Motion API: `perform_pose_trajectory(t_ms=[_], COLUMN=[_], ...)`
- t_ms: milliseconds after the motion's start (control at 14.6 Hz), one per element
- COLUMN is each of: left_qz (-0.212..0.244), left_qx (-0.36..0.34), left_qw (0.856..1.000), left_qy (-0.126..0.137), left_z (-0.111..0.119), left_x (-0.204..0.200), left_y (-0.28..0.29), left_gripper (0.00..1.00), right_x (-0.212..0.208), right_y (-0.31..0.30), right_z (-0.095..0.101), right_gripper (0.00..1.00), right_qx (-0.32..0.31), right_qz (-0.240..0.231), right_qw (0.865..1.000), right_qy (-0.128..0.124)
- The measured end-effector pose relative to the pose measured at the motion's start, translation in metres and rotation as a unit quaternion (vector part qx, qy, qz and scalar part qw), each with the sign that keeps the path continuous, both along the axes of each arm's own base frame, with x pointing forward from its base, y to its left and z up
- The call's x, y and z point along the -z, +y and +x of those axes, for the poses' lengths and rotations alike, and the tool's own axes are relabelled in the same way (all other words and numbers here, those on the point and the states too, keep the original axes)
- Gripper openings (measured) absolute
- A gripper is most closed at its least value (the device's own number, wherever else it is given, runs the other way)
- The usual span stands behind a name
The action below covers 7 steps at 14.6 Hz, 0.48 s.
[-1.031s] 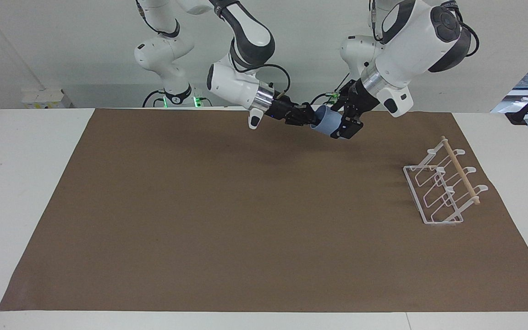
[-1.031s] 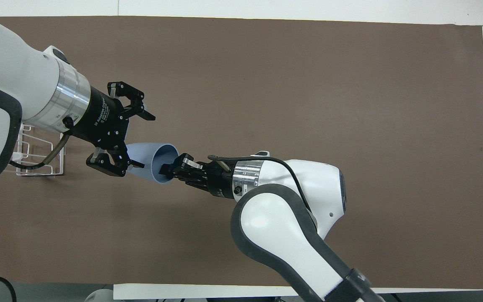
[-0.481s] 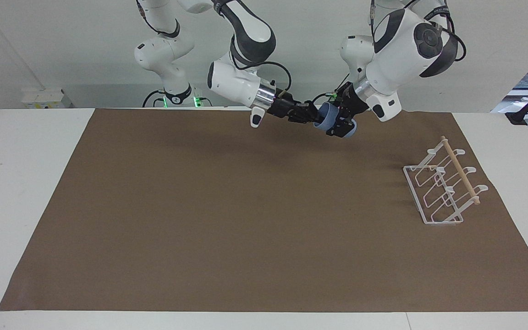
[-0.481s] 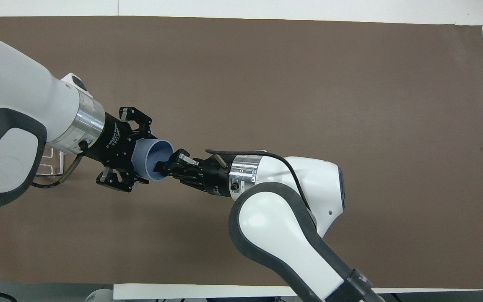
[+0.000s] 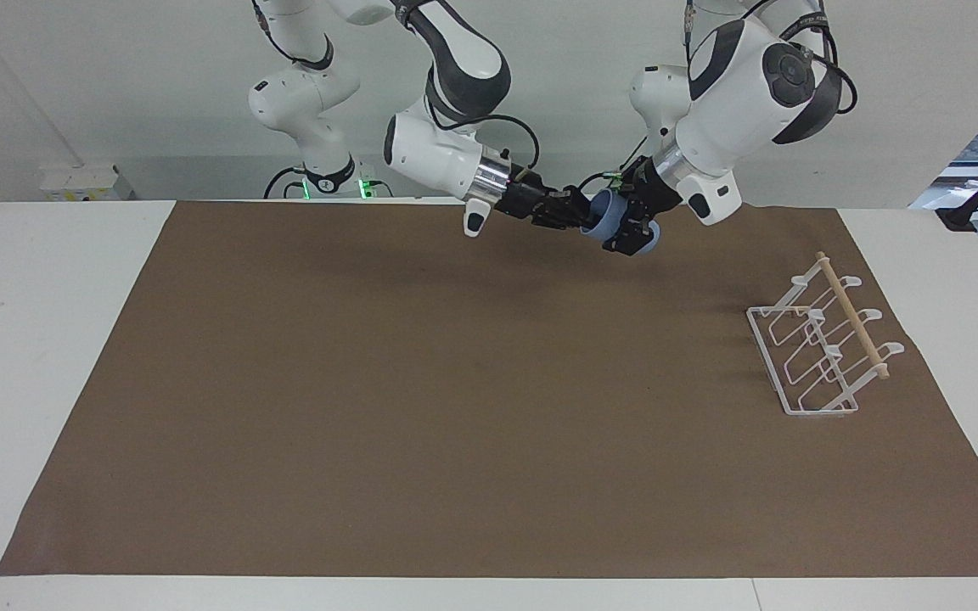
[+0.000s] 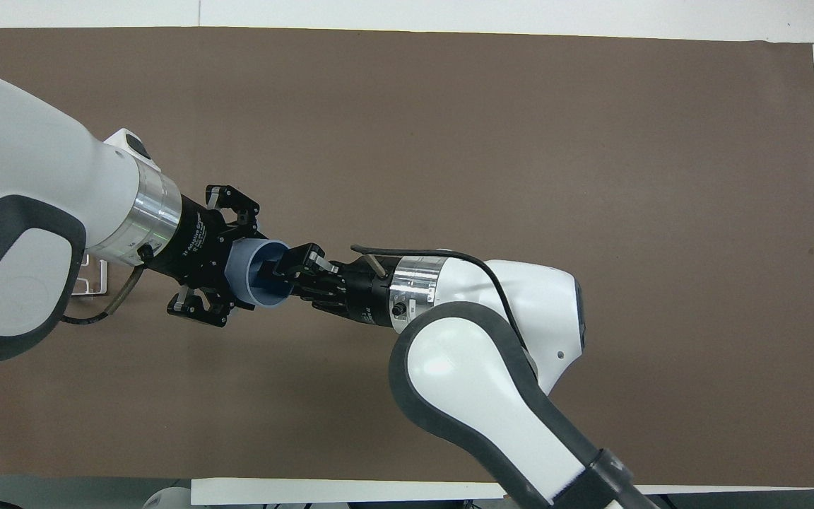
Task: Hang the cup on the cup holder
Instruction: 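Grasp the cup rim with the left gripper while the right gripper holds, then open the right gripper and withdraw it while the left gripper carries cup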
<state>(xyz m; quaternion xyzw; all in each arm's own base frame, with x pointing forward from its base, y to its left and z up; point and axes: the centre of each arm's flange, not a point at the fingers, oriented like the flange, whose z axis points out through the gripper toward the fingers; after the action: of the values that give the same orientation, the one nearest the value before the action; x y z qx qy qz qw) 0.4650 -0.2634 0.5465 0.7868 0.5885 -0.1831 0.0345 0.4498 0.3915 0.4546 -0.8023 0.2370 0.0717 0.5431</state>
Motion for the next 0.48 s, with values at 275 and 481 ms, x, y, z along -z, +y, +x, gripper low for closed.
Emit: perform_pose_trajectory(t_ms=[275,481], left_qz=[0.155,0.339], left_qx=[0.044,0.094], left_qw=[0.985,0.932], left_qy=[-0.063,-0.089], left_z=[0.006,0.022], left_x=[0.011,0.042], left_y=[0.023,0.057], left_gripper=[0.81,0.81], right_x=[-0.023,-0.049], right_y=[-0.057,-0.147], right_z=[0.050,0.096], right_gripper=[0.86,1.00], right_qx=[-0.030,-0.084], right_qz=[-0.076,-0.191], right_qw=[0.993,0.968], right_qy=[-0.080,-0.139])
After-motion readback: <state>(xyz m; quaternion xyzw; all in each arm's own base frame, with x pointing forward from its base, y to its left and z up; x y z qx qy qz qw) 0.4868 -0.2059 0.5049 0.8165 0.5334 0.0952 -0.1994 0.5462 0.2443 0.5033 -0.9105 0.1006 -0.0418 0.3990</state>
